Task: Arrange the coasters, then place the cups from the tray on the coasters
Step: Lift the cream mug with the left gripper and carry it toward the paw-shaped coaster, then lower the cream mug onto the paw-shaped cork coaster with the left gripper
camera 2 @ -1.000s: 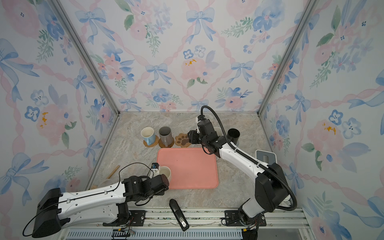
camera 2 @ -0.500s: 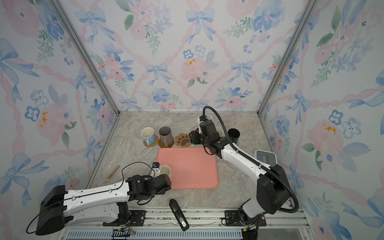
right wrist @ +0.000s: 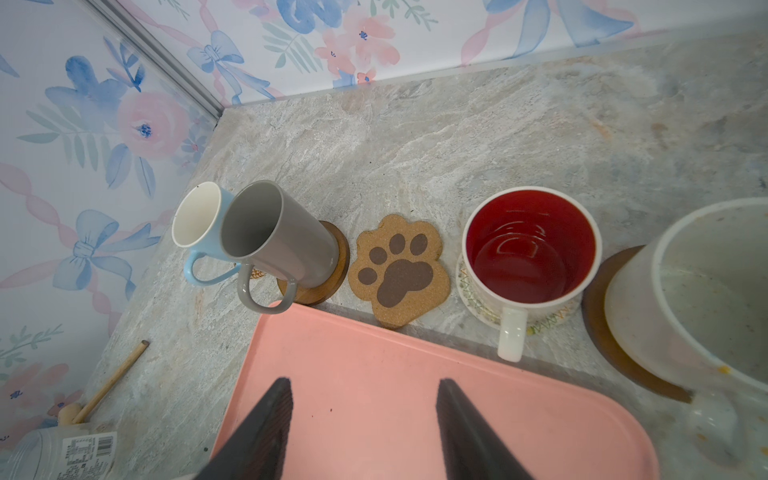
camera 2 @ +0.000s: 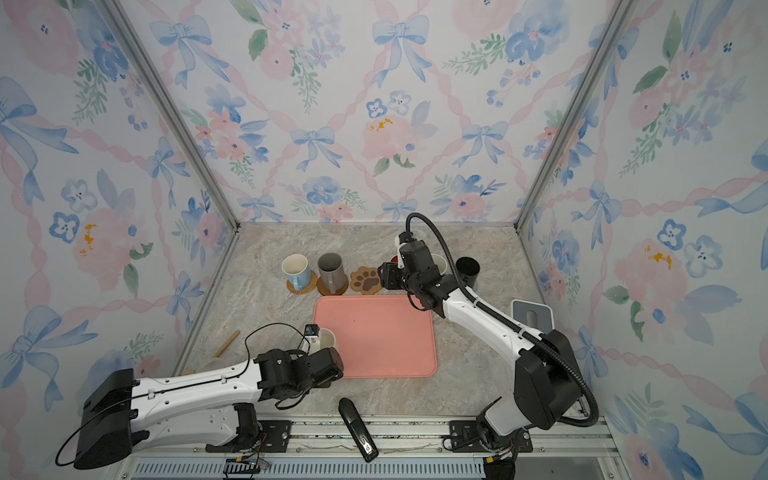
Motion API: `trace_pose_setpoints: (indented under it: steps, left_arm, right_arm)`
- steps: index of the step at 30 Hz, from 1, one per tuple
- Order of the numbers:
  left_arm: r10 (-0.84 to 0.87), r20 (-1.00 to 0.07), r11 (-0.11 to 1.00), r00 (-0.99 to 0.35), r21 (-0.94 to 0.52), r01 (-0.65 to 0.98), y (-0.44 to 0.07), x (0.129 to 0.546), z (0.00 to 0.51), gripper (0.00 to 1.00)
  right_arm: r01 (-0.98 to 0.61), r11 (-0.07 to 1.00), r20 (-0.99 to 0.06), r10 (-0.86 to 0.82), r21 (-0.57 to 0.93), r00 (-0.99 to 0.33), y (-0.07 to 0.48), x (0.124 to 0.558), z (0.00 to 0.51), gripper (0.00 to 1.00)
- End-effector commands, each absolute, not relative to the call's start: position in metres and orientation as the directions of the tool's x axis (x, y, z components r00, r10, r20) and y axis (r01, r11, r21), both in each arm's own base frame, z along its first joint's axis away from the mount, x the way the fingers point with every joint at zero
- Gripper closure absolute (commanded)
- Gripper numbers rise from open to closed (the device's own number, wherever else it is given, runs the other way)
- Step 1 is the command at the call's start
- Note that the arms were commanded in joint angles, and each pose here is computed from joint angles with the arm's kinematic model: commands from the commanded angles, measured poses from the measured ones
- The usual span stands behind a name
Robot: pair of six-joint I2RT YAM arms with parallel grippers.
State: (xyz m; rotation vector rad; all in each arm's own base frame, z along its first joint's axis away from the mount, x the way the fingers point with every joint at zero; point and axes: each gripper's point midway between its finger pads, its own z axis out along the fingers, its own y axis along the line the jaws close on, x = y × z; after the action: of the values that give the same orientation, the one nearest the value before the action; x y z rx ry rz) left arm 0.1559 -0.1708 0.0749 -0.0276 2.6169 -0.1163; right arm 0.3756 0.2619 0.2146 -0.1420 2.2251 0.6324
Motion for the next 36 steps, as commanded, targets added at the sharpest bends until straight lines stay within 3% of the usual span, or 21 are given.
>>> trace_pose_setpoints:
  steps: [1,13,22,30,36]
  left_arm:
    - [-0.057,-0.523,0.995,-0.850,-0.100,-0.006,-0.174,0.162,0.088,1.00]
    - [0.039,-0.718,0.997,-0.695,-0.015,0.071,-0.218,0.223,0.173,1.00]
    - [0.116,-0.763,0.993,-0.636,0.109,0.050,-0.231,0.283,0.204,1.00]
    - [0.125,-0.757,0.992,-0.641,0.078,0.101,-0.251,0.326,0.201,1.00]
    - [0.075,-0.766,0.983,-0.639,-0.050,0.176,-0.269,0.352,0.190,1.00]
  right_arm:
    - [-0.319,0.855,-0.752,0.119,0.410,-0.648,0.259,0.372,0.230,0.42]
    - [-0.311,0.876,-0.771,0.100,0.368,-0.628,0.245,0.371,0.243,0.44]
    - [-0.303,0.885,-0.796,0.113,0.352,-0.595,0.222,0.359,0.261,0.43]
    - [-0.306,0.887,-0.801,0.110,0.346,-0.589,0.215,0.356,0.264,0.43]
    - [-0.298,0.888,-0.799,0.119,0.351,-0.590,0.211,0.356,0.264,0.43]
